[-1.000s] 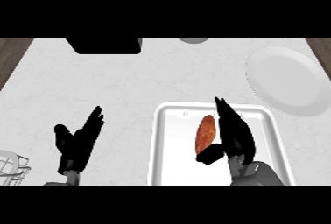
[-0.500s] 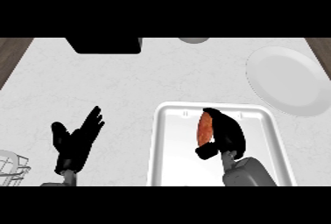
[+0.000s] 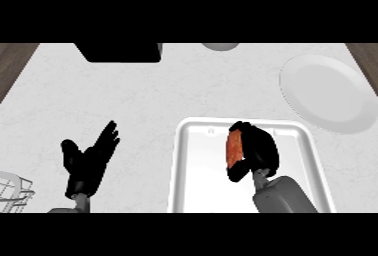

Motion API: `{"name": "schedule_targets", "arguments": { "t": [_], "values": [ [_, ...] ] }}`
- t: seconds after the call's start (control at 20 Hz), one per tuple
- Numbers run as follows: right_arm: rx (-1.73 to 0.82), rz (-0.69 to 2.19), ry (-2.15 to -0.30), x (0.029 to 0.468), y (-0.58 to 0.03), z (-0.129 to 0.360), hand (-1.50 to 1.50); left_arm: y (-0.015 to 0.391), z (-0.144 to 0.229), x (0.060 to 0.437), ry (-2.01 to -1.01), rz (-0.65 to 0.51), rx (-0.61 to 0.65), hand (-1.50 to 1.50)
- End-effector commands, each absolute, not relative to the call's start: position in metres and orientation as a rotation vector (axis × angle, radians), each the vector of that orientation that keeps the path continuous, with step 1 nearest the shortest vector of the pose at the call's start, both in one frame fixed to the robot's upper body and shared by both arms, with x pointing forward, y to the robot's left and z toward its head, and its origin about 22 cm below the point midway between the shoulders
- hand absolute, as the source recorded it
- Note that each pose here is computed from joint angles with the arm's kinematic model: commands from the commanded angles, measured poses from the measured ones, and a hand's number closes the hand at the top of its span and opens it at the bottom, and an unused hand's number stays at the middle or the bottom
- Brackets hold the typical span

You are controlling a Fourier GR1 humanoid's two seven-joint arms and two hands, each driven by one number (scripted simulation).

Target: Pick the sweet potato from the tray and place it in the plate

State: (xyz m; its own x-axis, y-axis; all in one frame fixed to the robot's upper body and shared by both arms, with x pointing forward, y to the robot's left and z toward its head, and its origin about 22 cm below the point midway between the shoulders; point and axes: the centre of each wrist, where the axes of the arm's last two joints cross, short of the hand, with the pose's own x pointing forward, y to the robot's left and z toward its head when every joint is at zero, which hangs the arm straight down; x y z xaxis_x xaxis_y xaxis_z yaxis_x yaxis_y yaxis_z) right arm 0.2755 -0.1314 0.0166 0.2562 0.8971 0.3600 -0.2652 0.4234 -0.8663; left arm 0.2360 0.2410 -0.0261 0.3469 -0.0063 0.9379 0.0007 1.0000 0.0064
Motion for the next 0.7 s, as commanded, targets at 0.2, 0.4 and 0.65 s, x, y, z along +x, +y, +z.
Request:
{"name": "schedule_targets", "arguments": {
  "t": [0.2,0.4,0.65],
  "values": [
    [-1.022,0.595,-0.942,0.339,-0.114,0.048,1.50,0.235,-0.029,0.236,-1.193,-0.049,-0.025,0.00],
    [-1.211,0.301,-0.907,0.369,-0.117,0.080,1.50,0.226,-0.025,0.242,-1.229,-0.076,-0.033,0.00],
    [-1.476,0.122,-0.992,0.403,-0.119,0.122,1.50,0.220,-0.021,0.245,-1.233,-0.109,-0.062,0.00]
  ]
}}
